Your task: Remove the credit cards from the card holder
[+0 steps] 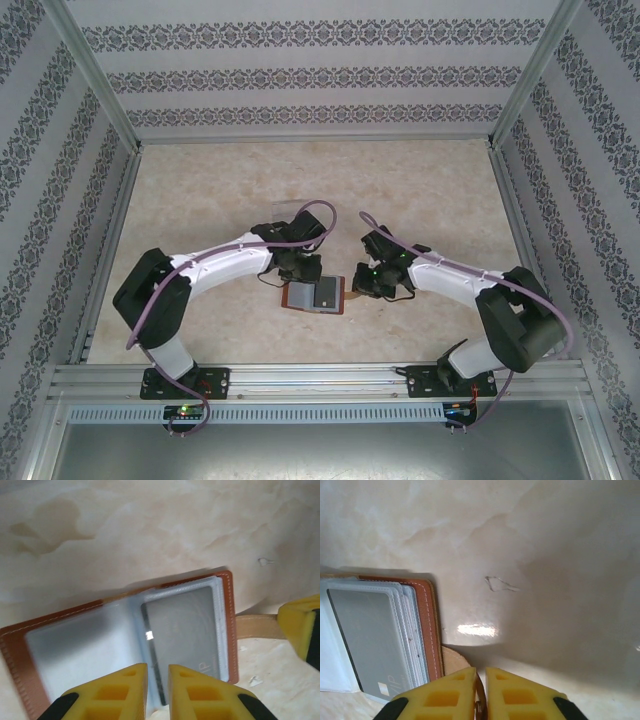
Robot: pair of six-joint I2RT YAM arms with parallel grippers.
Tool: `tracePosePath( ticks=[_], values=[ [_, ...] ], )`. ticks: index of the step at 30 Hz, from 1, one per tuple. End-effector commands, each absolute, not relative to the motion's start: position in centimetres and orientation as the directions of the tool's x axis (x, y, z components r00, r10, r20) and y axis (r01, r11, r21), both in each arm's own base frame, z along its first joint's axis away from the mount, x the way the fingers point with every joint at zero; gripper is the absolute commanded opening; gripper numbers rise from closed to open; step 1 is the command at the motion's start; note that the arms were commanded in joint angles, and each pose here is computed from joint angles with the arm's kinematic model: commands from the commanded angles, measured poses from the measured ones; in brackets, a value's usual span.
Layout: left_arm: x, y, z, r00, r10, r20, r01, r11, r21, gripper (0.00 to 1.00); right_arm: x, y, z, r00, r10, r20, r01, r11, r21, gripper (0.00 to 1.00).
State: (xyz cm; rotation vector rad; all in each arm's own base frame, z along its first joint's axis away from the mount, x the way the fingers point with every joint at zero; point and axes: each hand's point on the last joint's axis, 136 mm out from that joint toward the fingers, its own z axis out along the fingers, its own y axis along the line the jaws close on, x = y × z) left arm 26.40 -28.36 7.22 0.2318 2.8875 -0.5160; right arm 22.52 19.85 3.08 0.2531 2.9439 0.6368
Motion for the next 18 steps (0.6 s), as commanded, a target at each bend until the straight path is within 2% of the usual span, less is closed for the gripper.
tracePosePath(
  ticks=[1, 7, 18],
  values=[
    [27.3, -30.4, 7.8, -0.972, 0.089, -0.218, 0.176, 0.890, -0.420, 0.18, 22.4, 18.5, 3.5, -0.970, 0.223, -0.097, 0.170, 0.906, 0.387, 0.18],
    [27.3, -30.1, 7.1, -0.980, 0.057, -0.189, 0.138, 0.884, -0.447, 0.18, 23.0, 18.3, 5.2, -0.963, 0.231, -0.134, 0.164, 0.907, 0.389, 0.27],
    [26.5, -28.9, 5.5, -0.993, 0.025, -0.113, 0.077, 0.874, -0.480, 0.17, 23.9, 20.6, 7.7, -0.964, 0.224, -0.146, 0.132, 0.875, 0.466, 0.28]
  ],
)
